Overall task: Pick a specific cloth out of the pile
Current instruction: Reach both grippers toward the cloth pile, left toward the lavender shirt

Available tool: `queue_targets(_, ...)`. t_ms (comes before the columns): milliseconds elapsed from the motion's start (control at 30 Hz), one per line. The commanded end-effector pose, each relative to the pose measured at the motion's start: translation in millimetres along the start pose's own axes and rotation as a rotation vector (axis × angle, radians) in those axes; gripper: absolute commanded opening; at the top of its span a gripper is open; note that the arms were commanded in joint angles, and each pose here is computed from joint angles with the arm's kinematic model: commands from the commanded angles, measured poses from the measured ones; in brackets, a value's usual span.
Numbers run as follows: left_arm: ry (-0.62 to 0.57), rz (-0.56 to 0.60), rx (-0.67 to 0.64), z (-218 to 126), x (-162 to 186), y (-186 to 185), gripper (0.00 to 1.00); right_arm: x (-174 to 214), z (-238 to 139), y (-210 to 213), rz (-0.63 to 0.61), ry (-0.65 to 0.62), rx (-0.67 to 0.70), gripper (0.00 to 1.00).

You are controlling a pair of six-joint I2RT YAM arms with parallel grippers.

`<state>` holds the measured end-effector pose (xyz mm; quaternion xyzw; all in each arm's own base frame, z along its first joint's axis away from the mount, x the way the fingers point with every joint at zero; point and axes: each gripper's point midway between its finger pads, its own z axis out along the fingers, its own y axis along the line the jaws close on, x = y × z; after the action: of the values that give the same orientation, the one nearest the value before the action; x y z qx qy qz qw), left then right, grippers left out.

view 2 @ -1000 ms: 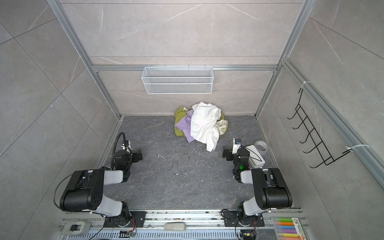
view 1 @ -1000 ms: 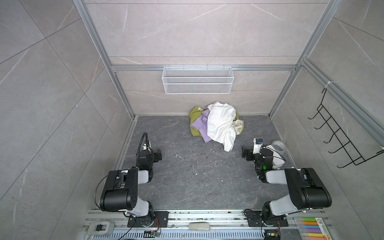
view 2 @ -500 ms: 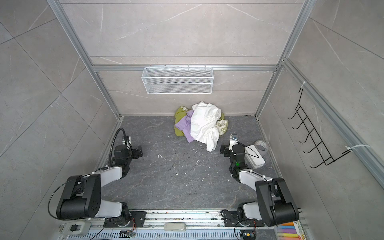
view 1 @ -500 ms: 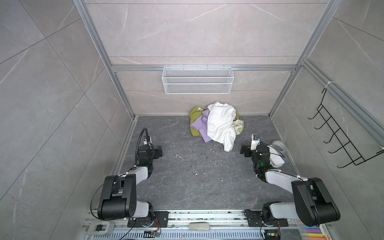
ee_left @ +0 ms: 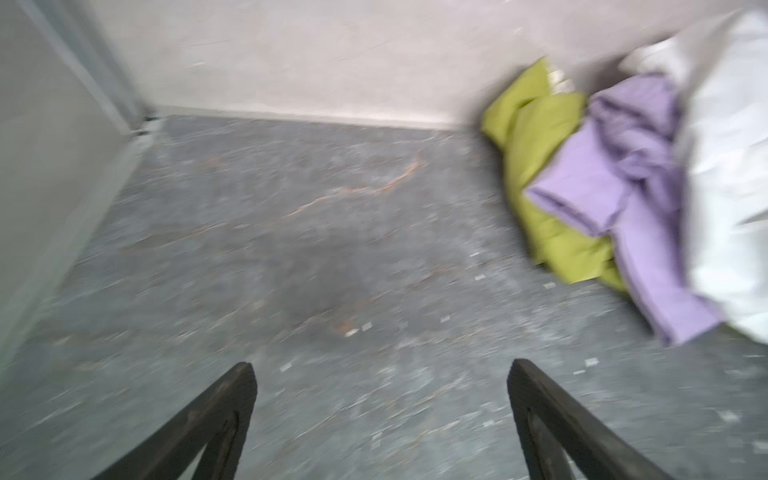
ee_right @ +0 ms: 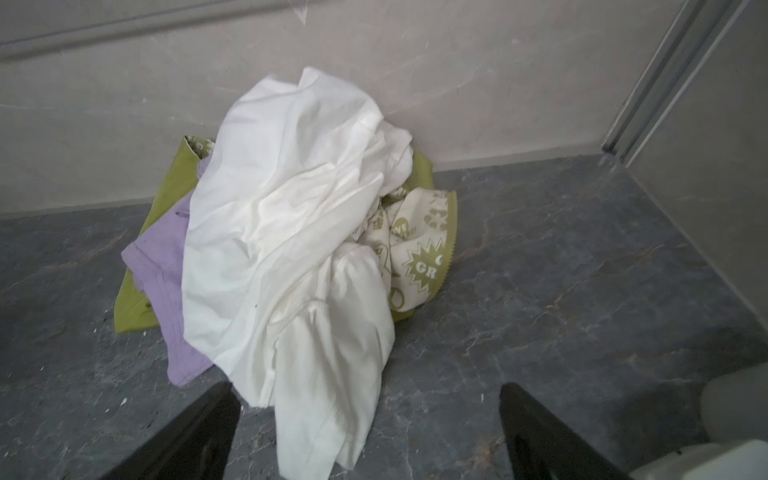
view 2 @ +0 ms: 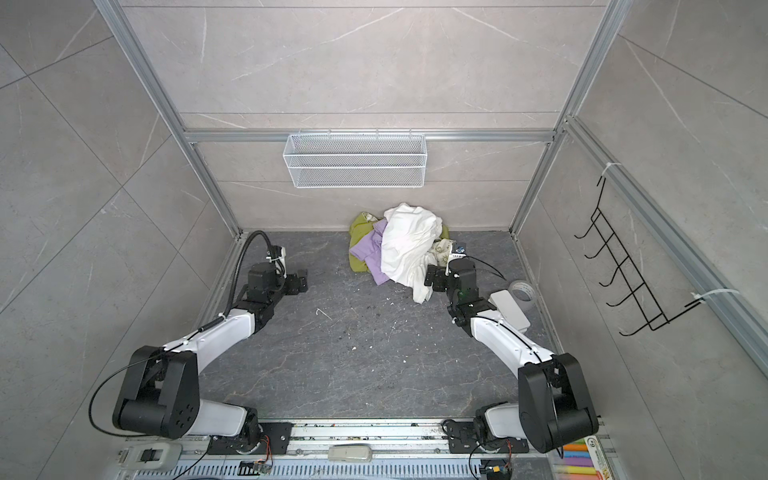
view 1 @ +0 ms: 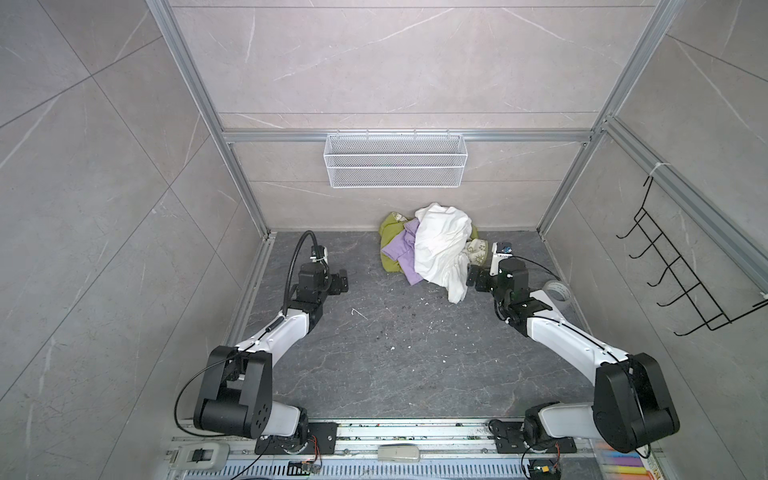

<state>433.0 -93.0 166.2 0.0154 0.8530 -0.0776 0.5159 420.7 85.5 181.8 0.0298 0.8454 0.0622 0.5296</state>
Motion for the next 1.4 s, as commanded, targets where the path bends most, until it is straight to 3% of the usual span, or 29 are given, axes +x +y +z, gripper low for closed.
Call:
queue_targets(0, 0.026, -0.073, 0.125, 15, -7, -43, 0.96, 7, 6, 15, 0.074, 0.057, -0.044, 1.0)
queue_targets(167, 0.039, -0.062, 0.238, 38, -18, -94, 0.96, 6, 12, 19, 0.104, 0.079, -0.052, 1.0)
queue_targets(433, 0.064, -0.147, 0.373, 65, -34, -132, 0.95, 4, 26, 37, 0.15, 0.109, -0.127, 1.0)
queue_targets(933, 0.123, -0.232, 0.48, 99, -50, -162, 0.89, -5, 48, 59, 0.168, 0.129, -0.207, 1.0)
queue_targets(1367, 0.165, -0.398, 0.537, 130, -66, -181, 0.78, -9, 58, 64, 0.198, 0.118, -0.225, 0.99)
